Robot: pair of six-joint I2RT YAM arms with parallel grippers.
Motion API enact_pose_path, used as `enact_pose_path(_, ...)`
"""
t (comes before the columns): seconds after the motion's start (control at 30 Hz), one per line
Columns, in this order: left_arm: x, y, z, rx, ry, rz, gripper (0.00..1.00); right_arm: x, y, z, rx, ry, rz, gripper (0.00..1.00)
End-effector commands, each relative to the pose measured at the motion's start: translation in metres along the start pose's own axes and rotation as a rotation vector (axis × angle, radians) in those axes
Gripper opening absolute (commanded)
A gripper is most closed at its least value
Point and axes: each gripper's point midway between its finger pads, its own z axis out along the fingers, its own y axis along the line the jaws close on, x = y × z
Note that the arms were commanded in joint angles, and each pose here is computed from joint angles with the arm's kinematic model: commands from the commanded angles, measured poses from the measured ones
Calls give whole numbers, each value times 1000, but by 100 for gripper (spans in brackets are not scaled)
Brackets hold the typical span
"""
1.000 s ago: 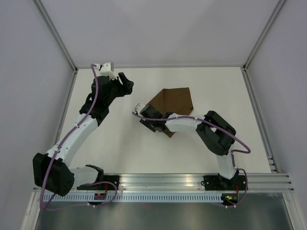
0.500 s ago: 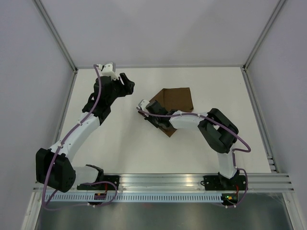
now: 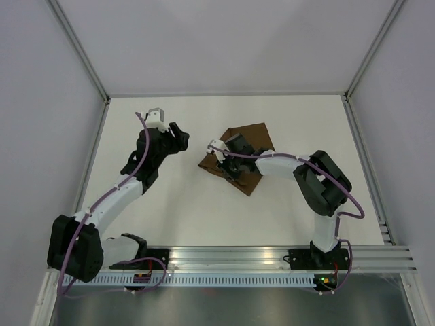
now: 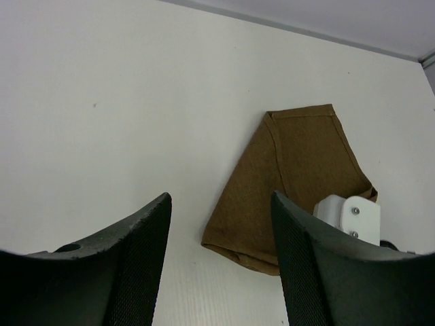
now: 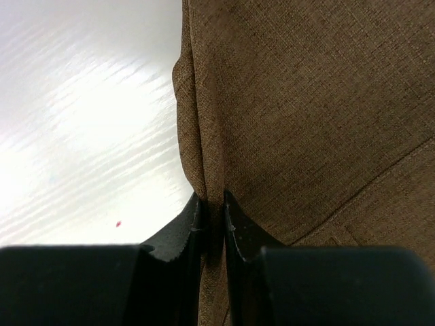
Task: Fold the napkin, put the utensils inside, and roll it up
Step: Roll the napkin at the center of the board.
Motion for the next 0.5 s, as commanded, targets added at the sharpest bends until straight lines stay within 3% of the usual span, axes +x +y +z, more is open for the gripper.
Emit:
enact_pose_path(0.0,-22,-17,-13,52,-147,-14,65,45,38,-13,-229,150,5,10)
enact_pose_path(0.3,-10,-55,-33,158,-251,263,63,60,51,-32,-419,213,15,8)
enact_pose_path(0.47,-28,-61,-67,213,-431,327,64,74,50,-35,-486,258,50,6)
